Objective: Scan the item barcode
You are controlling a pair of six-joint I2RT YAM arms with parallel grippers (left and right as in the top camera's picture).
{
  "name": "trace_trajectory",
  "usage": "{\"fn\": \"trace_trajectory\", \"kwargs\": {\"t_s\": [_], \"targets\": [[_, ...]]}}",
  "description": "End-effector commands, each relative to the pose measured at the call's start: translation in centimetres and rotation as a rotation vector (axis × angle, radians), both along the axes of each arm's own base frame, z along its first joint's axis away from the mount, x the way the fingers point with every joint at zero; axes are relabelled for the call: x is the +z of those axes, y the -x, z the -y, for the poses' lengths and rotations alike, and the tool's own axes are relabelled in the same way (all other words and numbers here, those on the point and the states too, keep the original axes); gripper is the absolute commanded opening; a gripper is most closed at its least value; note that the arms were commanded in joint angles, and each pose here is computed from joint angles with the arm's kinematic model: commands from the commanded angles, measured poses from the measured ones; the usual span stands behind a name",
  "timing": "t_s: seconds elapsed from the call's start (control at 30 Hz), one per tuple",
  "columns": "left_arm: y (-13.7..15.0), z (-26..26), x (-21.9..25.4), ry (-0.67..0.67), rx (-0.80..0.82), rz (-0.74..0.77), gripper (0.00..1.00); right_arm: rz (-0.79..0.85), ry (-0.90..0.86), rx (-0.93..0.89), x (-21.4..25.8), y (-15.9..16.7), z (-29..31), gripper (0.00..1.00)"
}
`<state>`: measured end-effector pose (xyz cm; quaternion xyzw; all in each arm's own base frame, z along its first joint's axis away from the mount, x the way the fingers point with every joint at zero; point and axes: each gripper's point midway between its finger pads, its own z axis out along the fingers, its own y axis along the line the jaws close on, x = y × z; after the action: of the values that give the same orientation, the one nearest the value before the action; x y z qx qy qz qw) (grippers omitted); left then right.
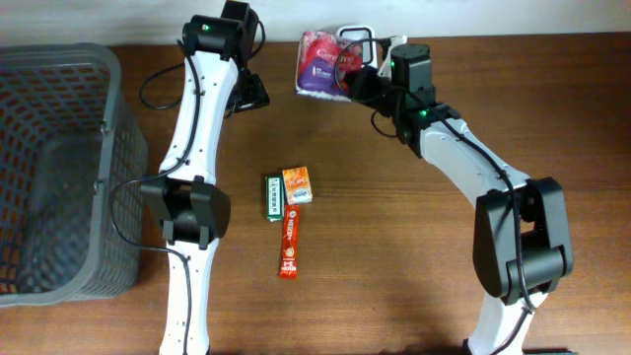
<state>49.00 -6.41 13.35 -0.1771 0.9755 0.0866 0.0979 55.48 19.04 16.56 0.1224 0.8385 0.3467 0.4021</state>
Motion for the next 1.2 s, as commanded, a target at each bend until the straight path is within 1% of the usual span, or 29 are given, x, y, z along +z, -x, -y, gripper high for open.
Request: {"fn": "trace_trajectory", "kwargs": {"t_s": [0.0,0.07,0.1,0.23,0.33,0.4,0.53,0.6,0.63,0.7,0.77,0.8,0.83,0.9,0.93,1.03,1.07,1.1,1.13,1.17], "targets": [[0.2,0.2,1.1,0.010,-0.012,0.017,0.99,0.104,0.040,-0.256,3.3,-2.4,5.2,0.04],[0.2,0.2,1.1,0.010,-0.011,0.017,0.99,0.126,0.100,-0.399,3.1,-3.1,7.7,0.04],[0.2,0.2,1.1,0.010,-0.011,0.017,0.99,0.135,0.106,-0.421,3.0,-3.4,8.0,0.04],[0.2,0.2,1.1,0.010,-0.011,0.018,0.99,0.212,0.067,-0.408,2.3,-5.0,6.7,0.04],[0.2,0.2,1.1,0.010,-0.012,0.017,0.99,0.170,0.038,-0.479,-0.1,-5.5,7.6,0.04],[0.2,0.2,1.1,0.010,-0.011,0.017,0.99,0.165,0.033,-0.470,-1.5,-5.8,7.2,0.04],[0.2,0.2,1.1,0.010,-0.011,0.017,0.99,0.170,0.029,-0.465,-1.6,-5.9,6.8,0.04],[0.2,0.2,1.1,0.010,-0.012,0.017,0.99,0.169,0.018,-0.434,-1.5,-5.8,6.2,0.04],[0.2,0.2,1.1,0.010,-0.012,0.017,0.99,0.175,0.011,-0.426,-1.2,-5.8,6.1,0.04],[0.2,0.2,1.1,0.010,-0.012,0.017,0.99,0.204,-0.007,-0.437,1.0,-5.9,7.6,0.04],[0.2,0.2,1.1,0.010,-0.011,0.017,0.99,0.226,-0.006,-0.496,5.0,-5.3,11.8,0.04],[0.2,0.2,1.1,0.010,-0.011,0.017,0.99,0.230,0.029,-0.522,6.3,-4.8,14.0,0.04],[0.2,0.2,1.1,0.010,-0.012,0.018,0.99,0.197,0.072,-0.601,7.9,-3.4,18.6,0.04],[0.2,0.2,1.1,0.010,-0.011,0.017,0.99,0.100,0.111,-0.719,8.1,-0.6,25.7,0.04],[0.2,0.2,1.1,0.010,-0.012,0.017,0.99,0.008,0.136,-0.794,7.0,1.5,29.9,0.04],[0.2,0.2,1.1,0.010,-0.011,0.017,0.99,-0.264,0.176,-0.971,1.7,7.8,39.2,0.04],[0.2,0.2,1.1,0.010,-0.011,0.017,0.99,-0.362,0.179,-1.040,-0.3,10.5,42.3,0.04],[0.2,0.2,1.1,0.010,-0.012,0.017,0.99,-0.465,0.167,-1.124,-2.4,14.0,46.1,0.04],[0.2,0.2,1.1,0.010,-0.011,0.017,0.99,-0.527,0.181,-1.162,-3.9,16.8,49.3,0.04],[0.2,0.2,1.1,0.010,-0.011,0.017,0.99,-0.543,0.213,-1.136,-4.5,18.0,51.1,0.04]]}}
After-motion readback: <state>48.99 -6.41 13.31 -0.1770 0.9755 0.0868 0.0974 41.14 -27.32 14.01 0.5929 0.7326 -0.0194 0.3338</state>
